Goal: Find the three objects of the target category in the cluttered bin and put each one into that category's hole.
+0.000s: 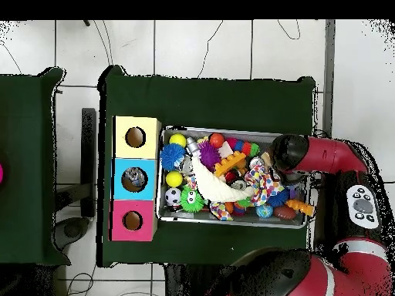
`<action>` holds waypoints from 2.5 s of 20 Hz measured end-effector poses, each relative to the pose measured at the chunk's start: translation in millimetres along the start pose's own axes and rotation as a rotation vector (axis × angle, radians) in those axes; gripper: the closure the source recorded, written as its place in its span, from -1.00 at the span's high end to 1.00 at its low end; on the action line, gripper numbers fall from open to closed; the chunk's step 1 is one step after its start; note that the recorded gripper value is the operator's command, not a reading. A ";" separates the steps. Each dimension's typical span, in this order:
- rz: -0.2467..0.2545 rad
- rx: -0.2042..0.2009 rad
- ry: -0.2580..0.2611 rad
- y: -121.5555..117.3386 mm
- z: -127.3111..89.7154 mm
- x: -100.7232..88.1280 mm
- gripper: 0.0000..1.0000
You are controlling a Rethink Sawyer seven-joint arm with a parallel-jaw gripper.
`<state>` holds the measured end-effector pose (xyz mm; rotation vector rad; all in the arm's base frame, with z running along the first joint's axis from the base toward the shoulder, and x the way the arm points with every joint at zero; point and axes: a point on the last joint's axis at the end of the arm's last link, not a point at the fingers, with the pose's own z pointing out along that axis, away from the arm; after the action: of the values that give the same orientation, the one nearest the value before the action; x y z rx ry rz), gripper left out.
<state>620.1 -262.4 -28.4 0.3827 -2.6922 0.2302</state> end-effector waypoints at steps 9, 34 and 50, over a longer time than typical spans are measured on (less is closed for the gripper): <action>0.021 0.024 0.017 -14.6 -4.3 13.6 1.00; 0.029 0.030 0.072 -19.3 26.0 32.5 1.00; 0.014 0.027 0.070 -10.6 44.3 29.1 1.00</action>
<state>581.2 -288.8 -55.1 0.3577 -2.6264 0.2790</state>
